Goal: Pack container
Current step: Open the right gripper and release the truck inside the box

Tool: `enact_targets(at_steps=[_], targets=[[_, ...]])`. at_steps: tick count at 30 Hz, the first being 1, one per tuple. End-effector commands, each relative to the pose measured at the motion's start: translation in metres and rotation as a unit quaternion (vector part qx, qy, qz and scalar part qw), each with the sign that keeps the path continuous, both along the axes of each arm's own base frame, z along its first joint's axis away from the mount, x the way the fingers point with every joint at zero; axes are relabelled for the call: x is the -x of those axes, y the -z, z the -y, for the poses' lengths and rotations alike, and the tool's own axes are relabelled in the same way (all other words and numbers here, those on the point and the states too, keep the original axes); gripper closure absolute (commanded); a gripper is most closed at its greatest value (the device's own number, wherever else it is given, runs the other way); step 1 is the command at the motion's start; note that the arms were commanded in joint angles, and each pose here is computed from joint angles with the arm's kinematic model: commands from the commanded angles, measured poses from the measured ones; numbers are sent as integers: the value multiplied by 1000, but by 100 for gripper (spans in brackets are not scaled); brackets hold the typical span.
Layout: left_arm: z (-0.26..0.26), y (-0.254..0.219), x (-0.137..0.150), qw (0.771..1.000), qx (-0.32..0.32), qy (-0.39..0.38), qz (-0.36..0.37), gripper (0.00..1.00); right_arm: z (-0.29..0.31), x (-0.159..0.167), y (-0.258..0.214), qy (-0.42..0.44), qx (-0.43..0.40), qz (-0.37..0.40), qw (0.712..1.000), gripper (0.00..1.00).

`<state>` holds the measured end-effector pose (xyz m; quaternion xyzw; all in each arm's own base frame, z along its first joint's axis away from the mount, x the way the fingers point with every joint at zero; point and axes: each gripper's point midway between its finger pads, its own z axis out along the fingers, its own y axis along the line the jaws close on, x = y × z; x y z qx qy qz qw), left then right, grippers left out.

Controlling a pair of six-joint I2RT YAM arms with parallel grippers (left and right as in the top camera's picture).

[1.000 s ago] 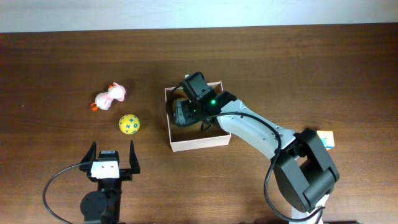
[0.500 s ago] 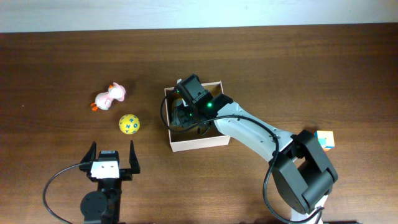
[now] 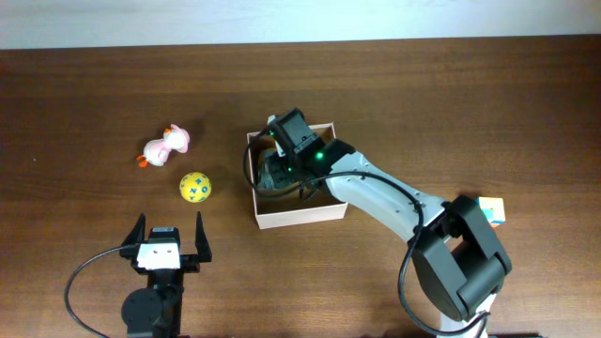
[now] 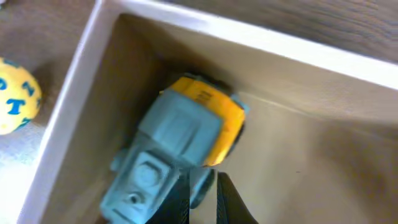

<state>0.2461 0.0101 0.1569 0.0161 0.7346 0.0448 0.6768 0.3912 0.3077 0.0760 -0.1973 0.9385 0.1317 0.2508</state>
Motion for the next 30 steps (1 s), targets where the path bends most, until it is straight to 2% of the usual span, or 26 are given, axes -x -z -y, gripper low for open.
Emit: enact_targets(at_steps=[1, 8, 15, 30], targets=[[0, 1, 0, 1000, -8, 2, 0, 1, 18, -13, -3, 23, 15, 15, 1000, 89], [0, 1, 0, 1000, -8, 2, 0, 1, 31, -26, 21, 46, 34, 12, 998, 90], [0, 1, 0, 1000, -8, 2, 0, 1, 28, -26, 35, 42, 35, 2, 998, 90], [0, 1, 0, 1000, -8, 2, 0, 1, 5, -19, 30, 5, -19, -14, 1000, 92]])
